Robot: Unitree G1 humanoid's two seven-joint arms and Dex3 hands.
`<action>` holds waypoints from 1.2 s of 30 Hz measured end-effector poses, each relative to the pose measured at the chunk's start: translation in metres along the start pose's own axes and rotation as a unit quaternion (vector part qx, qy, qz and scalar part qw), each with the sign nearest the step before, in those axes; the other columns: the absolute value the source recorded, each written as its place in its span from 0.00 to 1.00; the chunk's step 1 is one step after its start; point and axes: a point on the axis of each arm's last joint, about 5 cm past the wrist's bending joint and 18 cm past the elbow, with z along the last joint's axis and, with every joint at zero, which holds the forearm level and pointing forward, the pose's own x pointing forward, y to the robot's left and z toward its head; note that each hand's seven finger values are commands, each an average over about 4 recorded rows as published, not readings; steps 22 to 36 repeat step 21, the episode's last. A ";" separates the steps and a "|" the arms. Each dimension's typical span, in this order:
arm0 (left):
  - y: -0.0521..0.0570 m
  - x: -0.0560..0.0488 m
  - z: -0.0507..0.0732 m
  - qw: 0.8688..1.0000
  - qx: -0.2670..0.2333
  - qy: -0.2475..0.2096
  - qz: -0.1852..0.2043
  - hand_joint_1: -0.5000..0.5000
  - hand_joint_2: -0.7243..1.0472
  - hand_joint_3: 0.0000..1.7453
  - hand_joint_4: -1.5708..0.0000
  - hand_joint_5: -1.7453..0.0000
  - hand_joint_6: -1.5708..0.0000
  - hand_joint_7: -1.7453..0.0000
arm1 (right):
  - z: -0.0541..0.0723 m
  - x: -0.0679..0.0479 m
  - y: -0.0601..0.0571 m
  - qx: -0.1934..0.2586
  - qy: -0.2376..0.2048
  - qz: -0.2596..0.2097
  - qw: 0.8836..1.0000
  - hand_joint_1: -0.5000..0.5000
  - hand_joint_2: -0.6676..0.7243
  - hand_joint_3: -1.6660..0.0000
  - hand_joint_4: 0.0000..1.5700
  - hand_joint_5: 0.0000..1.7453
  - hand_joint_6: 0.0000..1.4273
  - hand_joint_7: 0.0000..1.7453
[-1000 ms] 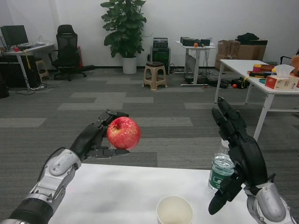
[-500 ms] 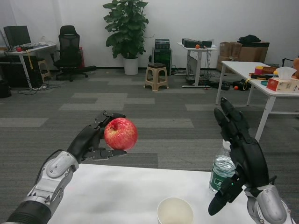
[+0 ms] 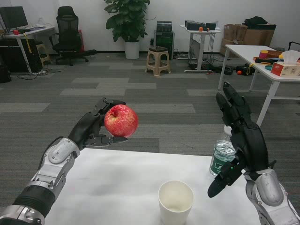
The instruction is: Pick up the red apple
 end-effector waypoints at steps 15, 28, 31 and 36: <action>0.000 0.000 0.000 1.000 0.000 0.000 0.000 0.07 1.00 0.10 1.00 0.53 0.63 0.16 | 0.000 0.000 0.000 0.001 0.000 0.000 1.000 0.21 1.00 1.00 0.07 0.00 0.00 0.08; 0.000 0.000 0.000 1.000 0.000 0.000 0.000 0.07 1.00 0.10 1.00 0.53 0.63 0.16 | 0.000 0.000 0.001 0.000 0.000 0.000 1.000 0.21 1.00 1.00 0.07 0.00 0.00 0.08; 0.000 0.000 0.000 1.000 0.000 0.000 0.000 0.07 1.00 0.10 1.00 0.53 0.63 0.16 | 0.000 0.000 0.001 0.000 0.000 0.000 1.000 0.21 1.00 1.00 0.07 0.00 0.00 0.08; 0.000 0.000 0.000 1.000 0.000 0.000 0.000 0.07 1.00 0.10 1.00 0.53 0.63 0.16 | 0.000 0.000 0.001 0.000 0.000 0.000 1.000 0.21 1.00 1.00 0.07 0.00 0.00 0.08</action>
